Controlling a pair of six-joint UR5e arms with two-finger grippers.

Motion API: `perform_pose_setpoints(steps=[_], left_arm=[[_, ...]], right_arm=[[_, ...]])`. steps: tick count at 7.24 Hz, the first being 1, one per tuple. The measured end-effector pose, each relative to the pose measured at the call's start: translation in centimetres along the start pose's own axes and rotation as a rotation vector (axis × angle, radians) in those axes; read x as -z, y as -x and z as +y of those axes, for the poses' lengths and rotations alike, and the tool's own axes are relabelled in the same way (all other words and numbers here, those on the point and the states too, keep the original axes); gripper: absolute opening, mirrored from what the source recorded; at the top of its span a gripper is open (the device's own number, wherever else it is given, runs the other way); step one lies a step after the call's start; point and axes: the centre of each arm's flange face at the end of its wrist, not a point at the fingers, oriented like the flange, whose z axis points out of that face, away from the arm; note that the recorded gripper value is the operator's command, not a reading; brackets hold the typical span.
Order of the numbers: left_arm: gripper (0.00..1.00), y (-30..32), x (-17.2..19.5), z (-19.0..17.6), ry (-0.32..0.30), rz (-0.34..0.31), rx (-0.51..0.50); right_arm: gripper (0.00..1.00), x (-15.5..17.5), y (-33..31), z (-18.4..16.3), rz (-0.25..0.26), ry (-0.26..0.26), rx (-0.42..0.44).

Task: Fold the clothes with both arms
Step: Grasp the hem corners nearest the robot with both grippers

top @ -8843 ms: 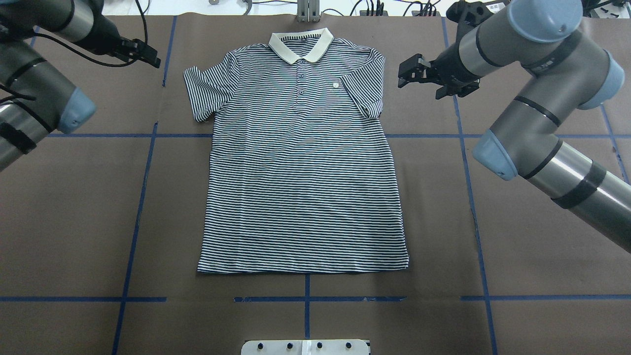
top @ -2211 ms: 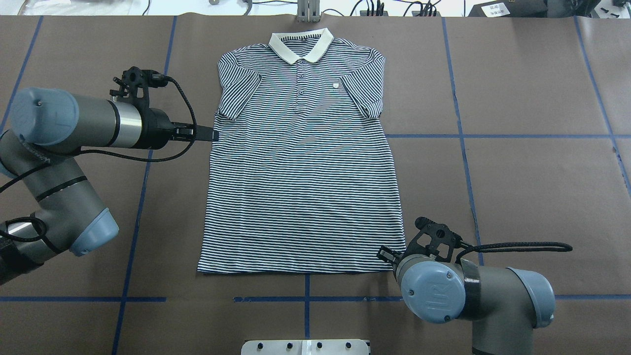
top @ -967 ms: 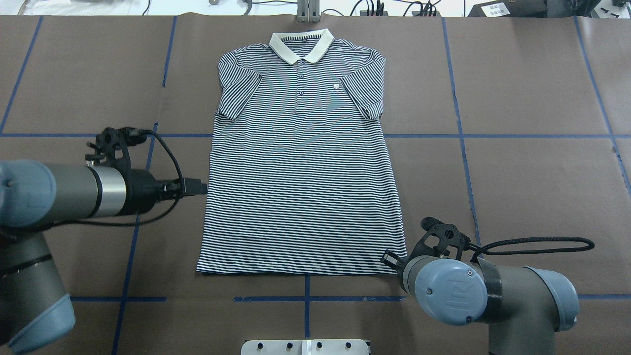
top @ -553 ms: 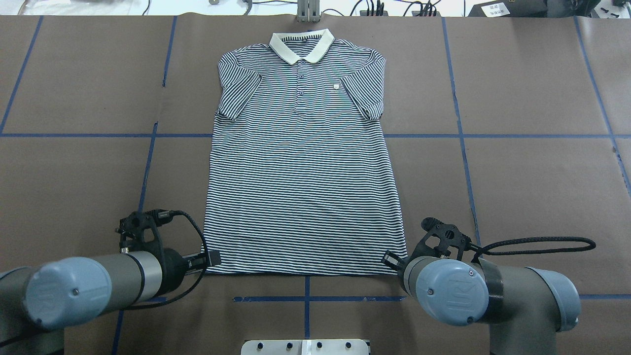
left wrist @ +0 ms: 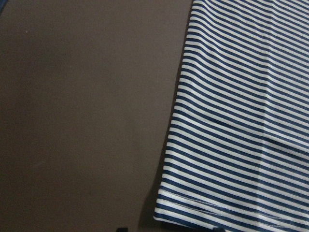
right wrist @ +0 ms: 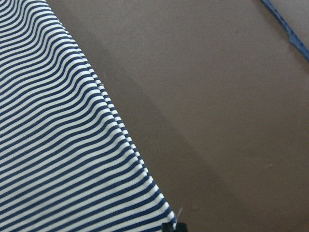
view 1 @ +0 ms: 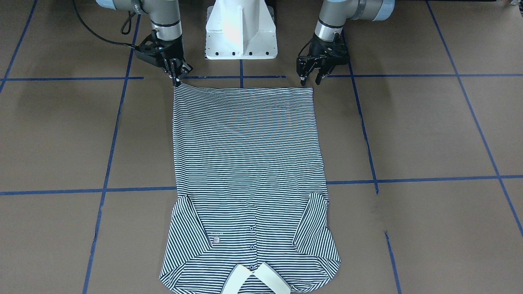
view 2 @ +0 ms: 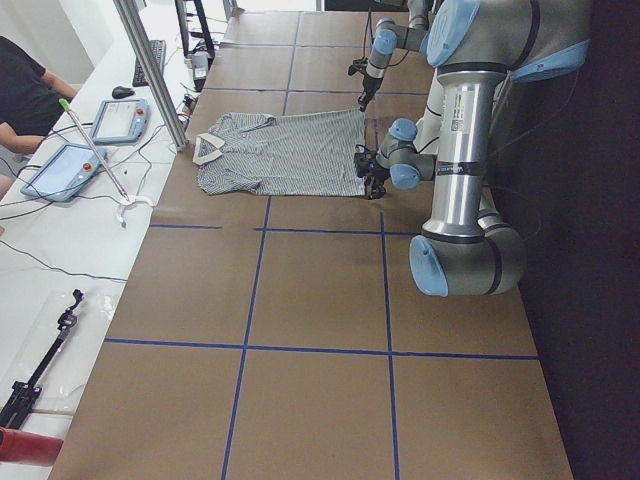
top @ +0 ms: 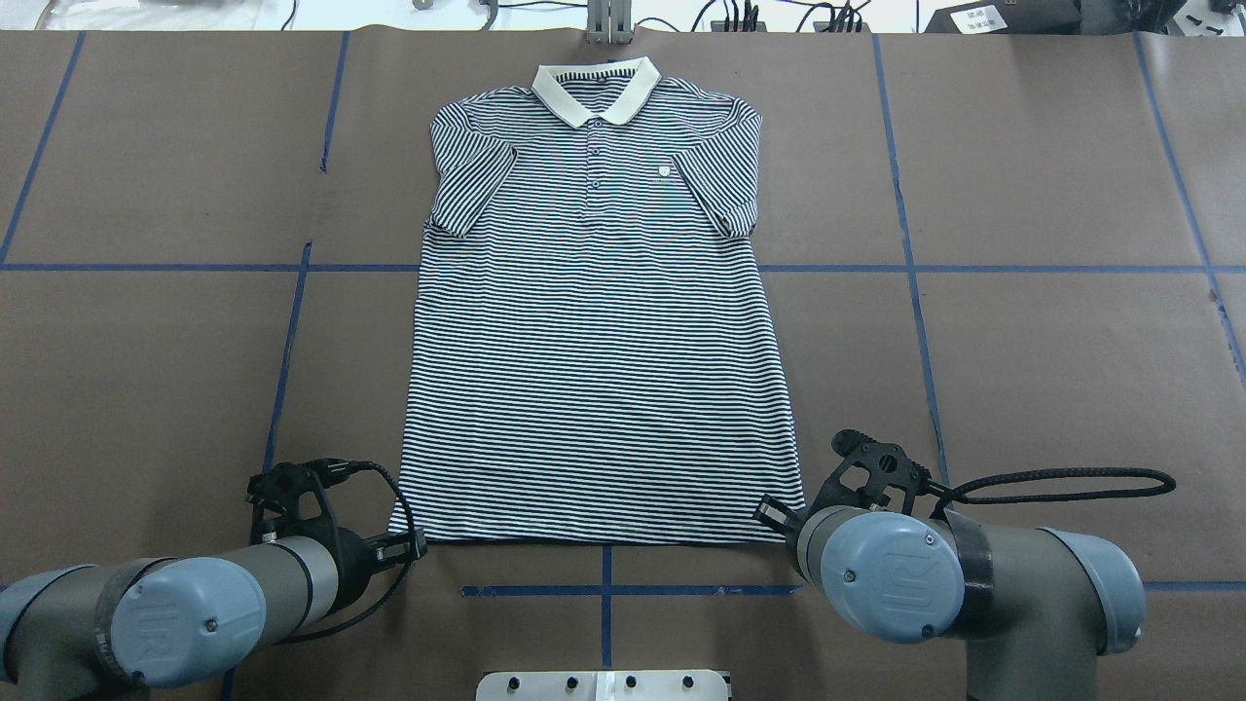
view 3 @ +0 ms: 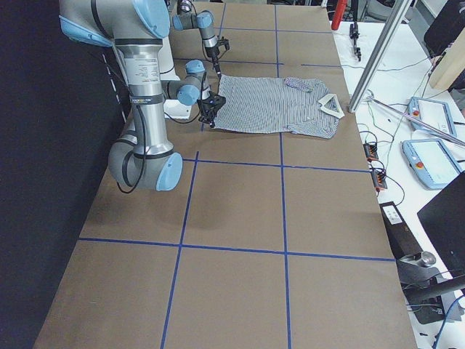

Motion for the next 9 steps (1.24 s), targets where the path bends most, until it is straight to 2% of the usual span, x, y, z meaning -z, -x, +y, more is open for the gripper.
perform_pose_setpoints(steps=[4,5,6,7,8,9], left_arm=[[0.36,0.30,-0.35,0.05,0.001,-0.010,-0.002],[0.26,0.33,-0.40,0.06,0.001,-0.011,-0.003],[0.26,0.29,-0.49,0.08,0.001,-0.012,-0.005],[0.21,0.15,-0.60,0.12,0.002,-0.011,-0.007],[0.07,0.09,-0.68,0.14,0.002,-0.011,-0.010],[0.00,0.07,-0.69,0.14,0.002,-0.011,-0.011]], right_arm=[[0.00,0.03,-0.02,-0.04,-0.001,-0.002,-0.001],[0.00,0.03,-0.02,-0.04,0.000,-0.003,-0.001],[0.00,0.03,-0.02,-0.04,0.001,-0.003,-0.001],[0.00,0.03,-0.02,-0.04,0.001,-0.003,-0.001],[0.00,0.03,-0.02,-0.04,0.001,-0.003,-0.001],[0.00,0.03,-0.03,-0.04,0.001,-0.003,-0.001]])
